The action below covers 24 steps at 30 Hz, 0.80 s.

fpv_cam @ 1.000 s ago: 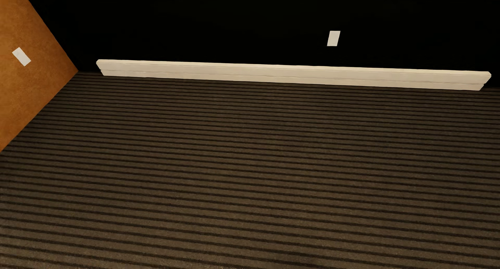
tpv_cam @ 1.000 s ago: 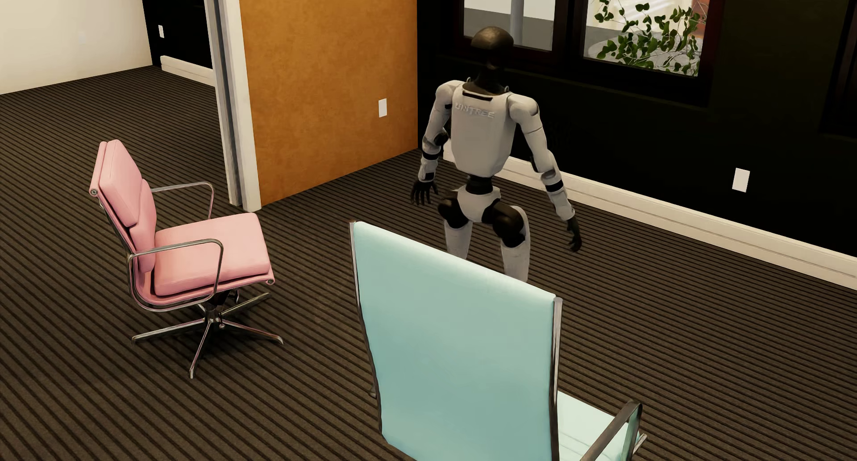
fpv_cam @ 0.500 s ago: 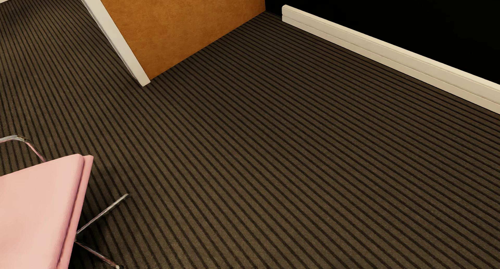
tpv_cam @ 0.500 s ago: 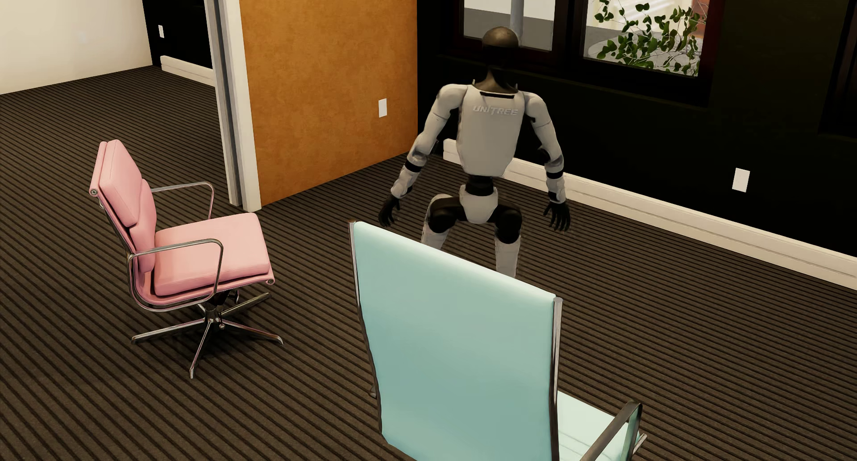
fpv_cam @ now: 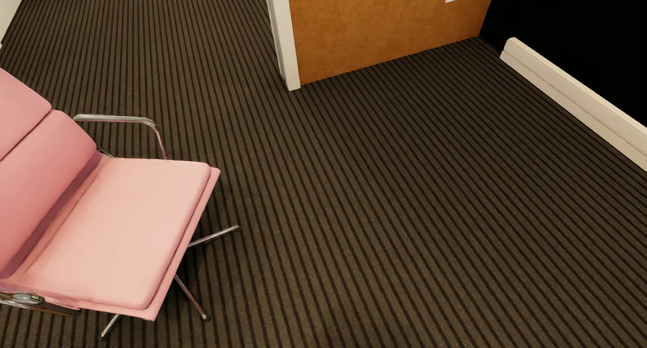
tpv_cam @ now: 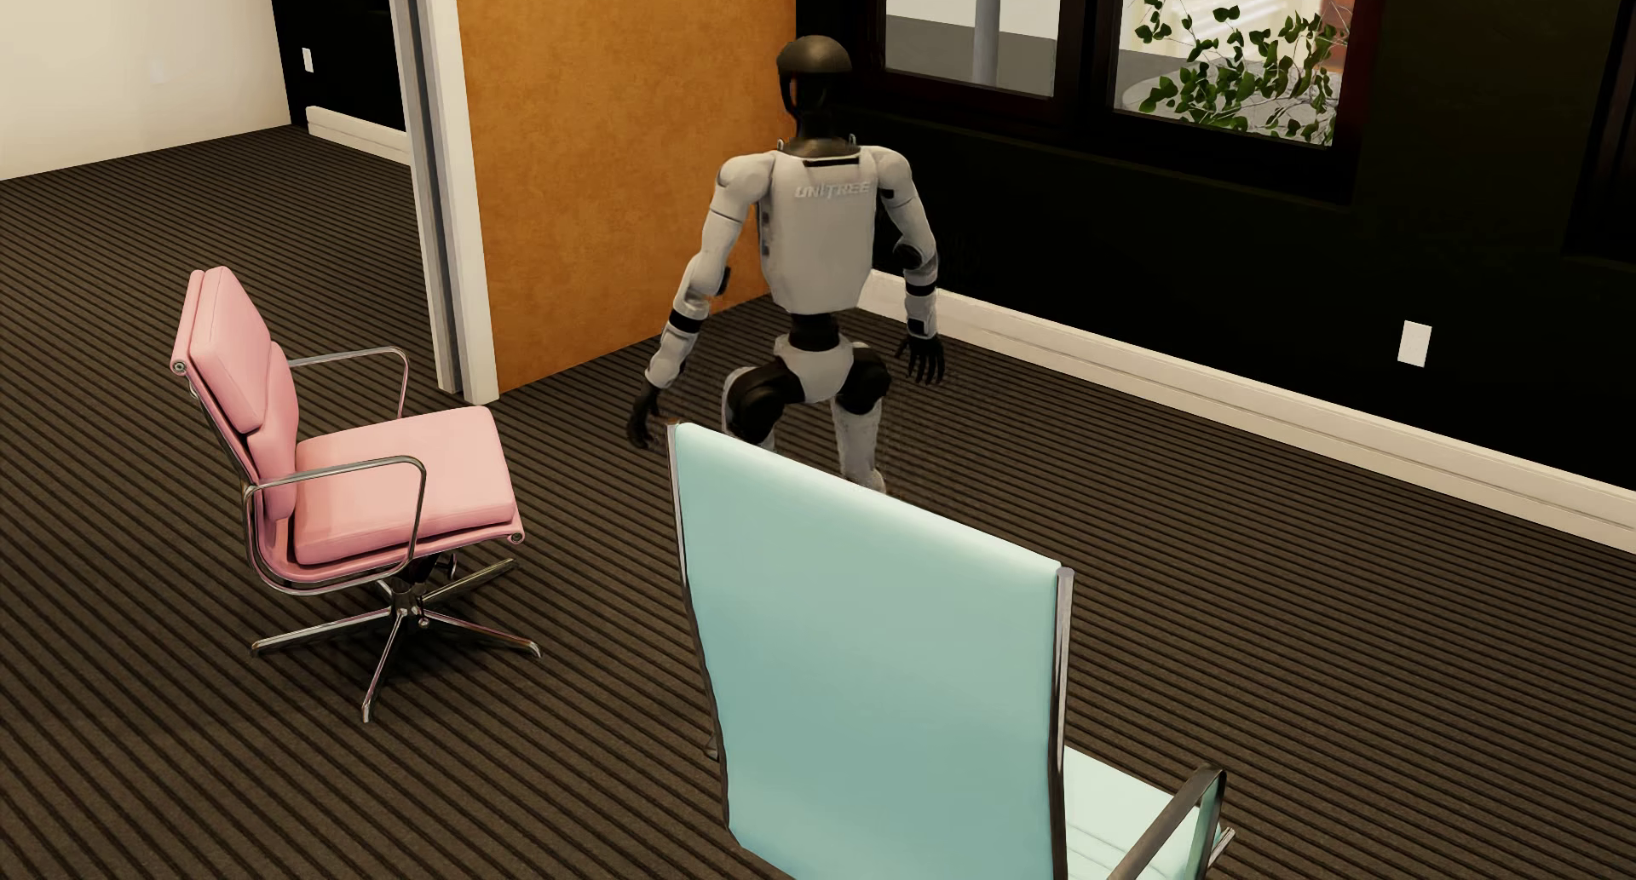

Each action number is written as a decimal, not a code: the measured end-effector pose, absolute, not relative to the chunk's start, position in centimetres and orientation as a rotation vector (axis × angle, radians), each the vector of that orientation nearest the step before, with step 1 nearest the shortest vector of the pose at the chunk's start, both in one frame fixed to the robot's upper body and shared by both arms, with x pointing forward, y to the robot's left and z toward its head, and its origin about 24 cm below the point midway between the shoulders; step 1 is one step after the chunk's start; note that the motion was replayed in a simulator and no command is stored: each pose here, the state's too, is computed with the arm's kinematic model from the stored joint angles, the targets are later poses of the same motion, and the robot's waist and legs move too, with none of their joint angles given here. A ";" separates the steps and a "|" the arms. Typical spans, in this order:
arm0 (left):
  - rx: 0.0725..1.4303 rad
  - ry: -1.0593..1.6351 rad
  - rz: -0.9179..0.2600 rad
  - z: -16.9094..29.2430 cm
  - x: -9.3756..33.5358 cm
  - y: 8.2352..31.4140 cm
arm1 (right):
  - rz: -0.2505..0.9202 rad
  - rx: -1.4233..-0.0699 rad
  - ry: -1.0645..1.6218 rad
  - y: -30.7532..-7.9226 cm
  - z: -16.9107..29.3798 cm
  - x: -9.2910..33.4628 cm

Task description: Take a seat on light red chair

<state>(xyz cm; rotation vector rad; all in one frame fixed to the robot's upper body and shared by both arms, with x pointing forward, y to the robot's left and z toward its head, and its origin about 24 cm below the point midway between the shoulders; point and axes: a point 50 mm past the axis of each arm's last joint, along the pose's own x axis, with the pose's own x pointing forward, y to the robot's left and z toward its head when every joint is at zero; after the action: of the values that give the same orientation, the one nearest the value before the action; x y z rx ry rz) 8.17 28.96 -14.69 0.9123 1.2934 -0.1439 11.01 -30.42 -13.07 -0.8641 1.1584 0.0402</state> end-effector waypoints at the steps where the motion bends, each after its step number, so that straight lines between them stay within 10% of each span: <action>1: 0.929 1.280 -0.154 -14.5 8.8 29.1 | 0.052 -0.859 1.155 -30.2 -13.1 11.1; 12: 0.968 1.184 -0.237 -14.4 10.5 27.9 | -0.017 -0.821 1.255 -32.3 -12.9 8.6; 24: 0.955 1.258 -0.129 -14.4 8.4 29.2 | 0.068 -0.902 1.091 -29.6 -13.0 11.8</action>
<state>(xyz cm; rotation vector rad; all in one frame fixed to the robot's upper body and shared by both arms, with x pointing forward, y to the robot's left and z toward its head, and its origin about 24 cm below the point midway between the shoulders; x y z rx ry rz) 8.40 29.20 -14.38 0.9553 1.2583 -0.1287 11.77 -29.56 -12.96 -0.9019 1.0909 0.0679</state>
